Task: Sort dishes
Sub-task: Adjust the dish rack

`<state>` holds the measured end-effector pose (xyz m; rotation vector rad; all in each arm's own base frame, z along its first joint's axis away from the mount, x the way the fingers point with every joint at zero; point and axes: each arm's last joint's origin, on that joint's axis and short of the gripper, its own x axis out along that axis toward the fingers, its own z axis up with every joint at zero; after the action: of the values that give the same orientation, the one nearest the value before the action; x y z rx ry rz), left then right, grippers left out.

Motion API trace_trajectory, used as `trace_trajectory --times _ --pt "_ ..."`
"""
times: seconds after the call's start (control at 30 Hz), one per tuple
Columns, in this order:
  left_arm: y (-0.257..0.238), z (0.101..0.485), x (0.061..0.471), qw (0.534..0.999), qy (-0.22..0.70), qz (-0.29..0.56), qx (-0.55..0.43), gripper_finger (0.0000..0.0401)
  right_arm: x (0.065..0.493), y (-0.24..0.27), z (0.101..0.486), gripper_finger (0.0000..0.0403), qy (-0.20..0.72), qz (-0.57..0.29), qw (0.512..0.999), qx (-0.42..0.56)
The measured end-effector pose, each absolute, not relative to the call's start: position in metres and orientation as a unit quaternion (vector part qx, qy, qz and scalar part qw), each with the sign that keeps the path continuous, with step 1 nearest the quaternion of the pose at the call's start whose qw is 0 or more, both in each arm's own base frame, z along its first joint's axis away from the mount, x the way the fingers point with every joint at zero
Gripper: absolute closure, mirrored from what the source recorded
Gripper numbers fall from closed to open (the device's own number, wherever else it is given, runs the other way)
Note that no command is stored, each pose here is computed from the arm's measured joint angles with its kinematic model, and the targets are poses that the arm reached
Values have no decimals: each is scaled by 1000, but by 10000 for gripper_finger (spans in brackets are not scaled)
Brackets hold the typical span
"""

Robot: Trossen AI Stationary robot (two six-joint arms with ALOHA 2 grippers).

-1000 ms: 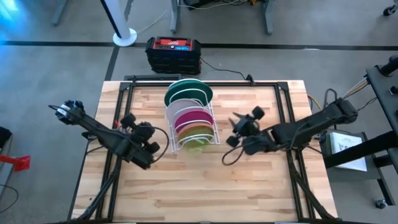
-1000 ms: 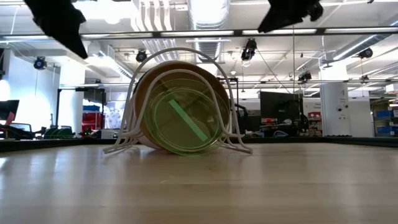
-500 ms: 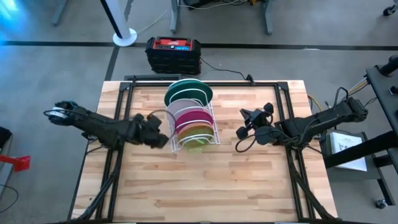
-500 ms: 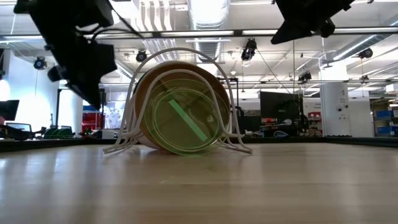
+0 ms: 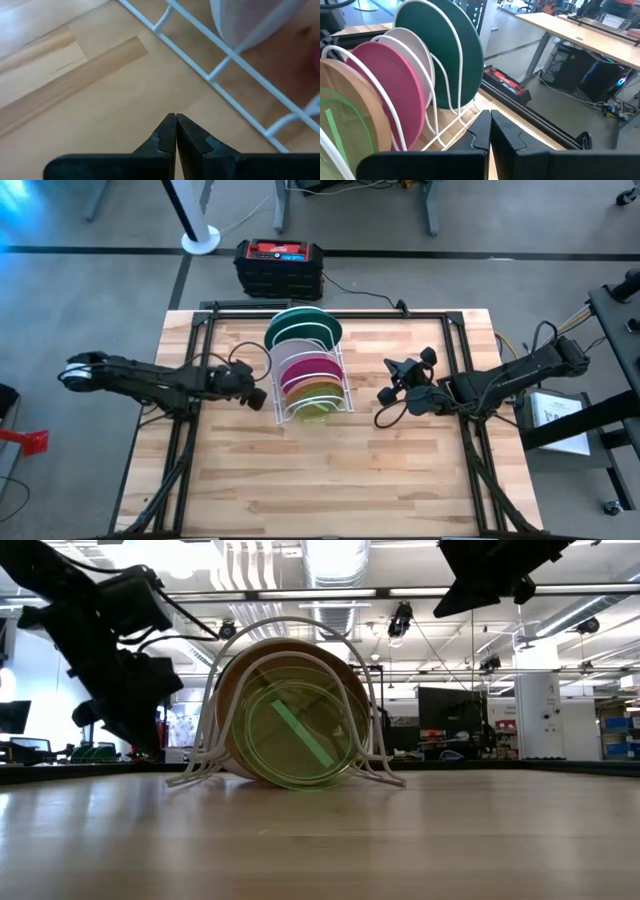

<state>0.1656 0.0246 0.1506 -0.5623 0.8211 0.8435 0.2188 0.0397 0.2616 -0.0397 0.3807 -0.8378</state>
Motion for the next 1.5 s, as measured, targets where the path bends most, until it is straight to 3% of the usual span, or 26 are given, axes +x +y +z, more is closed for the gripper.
trace_trajectory --times 0.7,1.0,1.5 --pt "49 124 213 822 389 368 -192 401 218 39 261 403 182 -408 894 -15" --pt "53 112 221 811 412 385 -155 401 218 39 261 403 182 -408 894 -16" --pt "80 113 216 817 449 361 3 401 218 39 261 403 182 -409 894 -16"
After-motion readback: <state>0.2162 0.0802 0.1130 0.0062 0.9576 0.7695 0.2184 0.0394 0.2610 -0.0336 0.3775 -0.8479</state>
